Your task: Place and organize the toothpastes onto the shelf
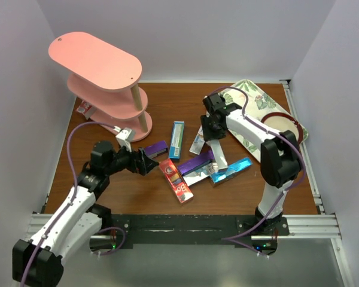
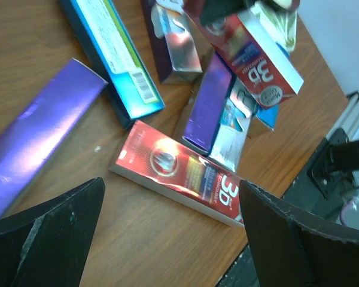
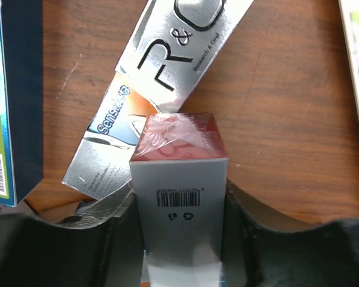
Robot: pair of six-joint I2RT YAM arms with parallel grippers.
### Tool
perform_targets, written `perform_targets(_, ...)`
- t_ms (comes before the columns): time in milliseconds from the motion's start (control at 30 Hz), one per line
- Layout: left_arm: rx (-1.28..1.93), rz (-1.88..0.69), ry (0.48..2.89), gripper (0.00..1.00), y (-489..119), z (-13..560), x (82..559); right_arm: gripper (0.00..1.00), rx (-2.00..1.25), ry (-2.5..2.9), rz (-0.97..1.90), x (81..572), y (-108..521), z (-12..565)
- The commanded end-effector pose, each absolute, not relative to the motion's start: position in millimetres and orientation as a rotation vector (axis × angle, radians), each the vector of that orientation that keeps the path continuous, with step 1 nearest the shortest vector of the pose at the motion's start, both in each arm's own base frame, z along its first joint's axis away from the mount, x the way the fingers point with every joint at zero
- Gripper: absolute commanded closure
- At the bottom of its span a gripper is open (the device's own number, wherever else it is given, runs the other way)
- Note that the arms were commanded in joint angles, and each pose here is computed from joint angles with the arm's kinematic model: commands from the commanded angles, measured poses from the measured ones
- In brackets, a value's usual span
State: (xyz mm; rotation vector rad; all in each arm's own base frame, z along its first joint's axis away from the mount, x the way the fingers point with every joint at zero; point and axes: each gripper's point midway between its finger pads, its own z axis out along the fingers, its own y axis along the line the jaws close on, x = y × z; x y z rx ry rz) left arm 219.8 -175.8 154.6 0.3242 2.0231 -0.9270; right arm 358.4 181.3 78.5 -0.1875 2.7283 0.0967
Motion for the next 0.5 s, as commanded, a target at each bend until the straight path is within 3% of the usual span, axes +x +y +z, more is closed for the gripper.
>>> perform_targets(0,0.350,-0.936,2.014,0.00,-207.1,163.9,219.5,0.66,-0.095,2.656,0.160,354.7,182.7,99.5)
perform_targets(200,0.377,-0.890,2.010,0.00,-259.3,173.7,211.2,0.81,0.079,2.542,0.302,346.5,181.9,125.2)
perform_targets(467,0.267,-0.959,1.801,0.00,-305.3,216.2,206.1,0.83,0.415,2.302,0.582,328.8,173.6,161.2)
